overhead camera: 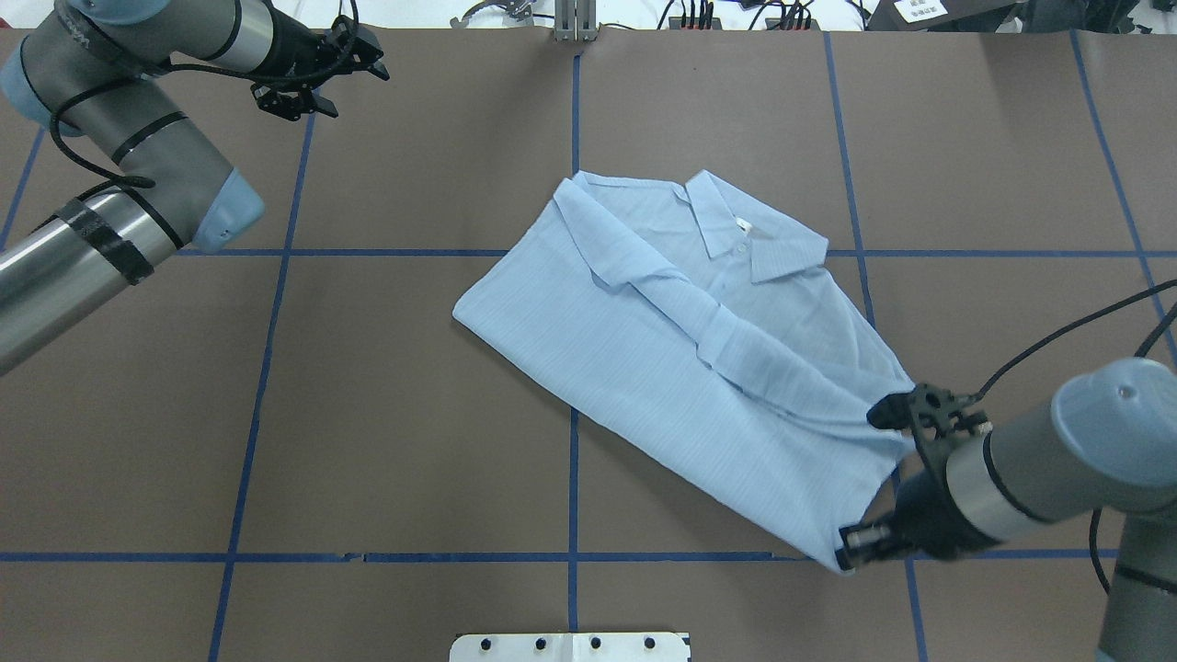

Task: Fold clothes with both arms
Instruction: 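Grasp the side edge with the right gripper and drag the shirt toward the robot, then grasp the far shirt edge with the left gripper while the right gripper withdraws, then fold the held edge over the shirt with the left gripper, then release and raise the left gripper while the right gripper moves to the shirt center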

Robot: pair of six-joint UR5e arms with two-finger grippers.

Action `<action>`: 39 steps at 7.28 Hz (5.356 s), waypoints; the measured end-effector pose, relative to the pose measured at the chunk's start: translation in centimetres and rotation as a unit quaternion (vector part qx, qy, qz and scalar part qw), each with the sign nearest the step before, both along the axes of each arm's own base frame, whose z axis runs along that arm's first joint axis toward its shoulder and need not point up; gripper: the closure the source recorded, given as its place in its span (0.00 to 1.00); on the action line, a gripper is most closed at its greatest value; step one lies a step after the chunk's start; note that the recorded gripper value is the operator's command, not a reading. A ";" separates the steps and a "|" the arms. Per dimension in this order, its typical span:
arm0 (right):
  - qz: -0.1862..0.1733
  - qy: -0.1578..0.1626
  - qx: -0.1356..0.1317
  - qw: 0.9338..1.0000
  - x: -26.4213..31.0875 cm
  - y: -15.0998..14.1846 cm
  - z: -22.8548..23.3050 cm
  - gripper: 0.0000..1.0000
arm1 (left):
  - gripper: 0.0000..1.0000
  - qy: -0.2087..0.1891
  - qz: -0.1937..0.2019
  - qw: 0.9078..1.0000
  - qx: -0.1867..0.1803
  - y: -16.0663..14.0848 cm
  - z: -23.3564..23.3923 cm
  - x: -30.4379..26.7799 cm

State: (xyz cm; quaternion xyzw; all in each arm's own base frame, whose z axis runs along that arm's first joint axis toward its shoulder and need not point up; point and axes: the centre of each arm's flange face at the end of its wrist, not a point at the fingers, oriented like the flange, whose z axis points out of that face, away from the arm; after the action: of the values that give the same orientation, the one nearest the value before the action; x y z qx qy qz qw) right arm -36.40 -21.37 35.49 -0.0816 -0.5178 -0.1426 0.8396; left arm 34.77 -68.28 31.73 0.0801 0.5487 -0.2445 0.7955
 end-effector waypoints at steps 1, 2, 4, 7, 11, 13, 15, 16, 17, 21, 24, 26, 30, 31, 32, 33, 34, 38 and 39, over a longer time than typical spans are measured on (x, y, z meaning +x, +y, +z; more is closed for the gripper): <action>-0.043 -0.008 -0.002 0.999 -1.1 3.8 -1.1 0.01 | 0.10 0.002 0.000 1.000 0.002 0.2 -0.2 -0.1; -0.067 -0.013 -0.004 0.998 -1.7 5.9 -1.6 0.00 | 0.04 0.003 0.001 1.000 0.005 0.6 -0.3 -0.1; -0.049 -0.025 -0.001 0.998 -1.3 4.7 -2.6 0.00 | 0.01 0.008 0.011 1.000 0.011 1.7 -0.9 0.4; 0.104 -0.058 0.019 0.993 4.2 -6.7 -5.6 0.00 | 0.01 0.017 0.069 0.997 -0.003 8.5 -5.6 6.6; 0.202 -0.052 0.028 0.978 9.6 -13.6 -5.1 0.00 | 0.11 -0.044 0.103 0.992 -0.055 23.1 -7.7 21.1; 0.206 -0.053 0.029 0.977 9.4 -14.3 -5.2 0.00 | 0.20 -0.068 0.107 0.990 -0.063 25.0 -6.5 22.9; 0.207 -0.054 0.029 0.976 9.5 -14.4 -5.3 0.00 | 0.52 -0.075 0.108 0.989 -0.067 25.2 -6.0 23.2; 0.207 -0.054 0.029 0.976 9.5 -14.4 -5.3 0.00 | 0.82 -0.076 0.108 0.989 -0.067 25.2 -6.0 23.2; 0.208 -0.054 0.029 0.976 9.6 -14.5 -5.3 0.00 | 1.00 -0.076 0.108 0.989 -0.067 25.3 -6.1 23.2; 0.212 -0.052 0.028 0.976 9.9 -14.8 -5.1 0.00 | 1.00 -0.070 0.107 0.990 -0.066 25.2 -7.0 22.4; 0.219 -0.051 0.028 0.974 10.2 -15.1 -5.0 0.00 | 1.00 -0.067 0.064 0.994 -0.066 20.1 -7.3 18.4; 0.227 -0.048 0.027 0.972 10.6 -15.7 -4.8 0.00 | 1.00 -0.086 0.021 0.995 -0.056 13.9 -7.2 16.4; 0.245 -0.042 0.030 0.968 10.8 -16.9 -4.4 0.00 | 1.00 -0.083 -0.086 0.992 0.038 3.4 -6.3 17.9; 0.247 -0.041 0.030 0.968 10.8 -17.0 -4.4 0.00 | 1.00 -0.081 -0.100 0.991 0.048 2.6 -4.9 18.1; 0.247 -0.041 0.031 0.968 10.8 -17.0 -4.4 0.00 | 1.00 -0.080 -0.105 0.990 0.052 2.4 -4.2 18.2; 0.248 -0.040 0.031 0.967 10.7 -17.0 -4.3 0.00 | 0.19 -0.078 -0.107 0.990 0.054 2.3 -4.0 18.3; 0.253 -0.038 0.033 0.966 10.7 -17.2 -4.2 0.00 | 0.00 -0.076 -0.107 0.990 0.057 2.3 -4.1 18.3; 0.262 -0.030 0.060 0.963 6.2 -17.2 -5.0 0.00 | 0.00 -0.047 -0.073 0.994 0.066 1.0 -5.6 15.0; 0.257 -0.027 0.072 0.963 3.7 -16.3 -6.0 0.00 | 0.00 -0.028 -0.032 0.997 0.064 1.3 -5.1 12.0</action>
State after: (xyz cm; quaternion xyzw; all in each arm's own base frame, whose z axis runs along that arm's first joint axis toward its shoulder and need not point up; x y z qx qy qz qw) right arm -32.69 -37.69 29.53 0.1189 -0.5318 0.0395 0.8375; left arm 46.77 -67.00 26.66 0.1552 0.5381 -0.2320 0.7953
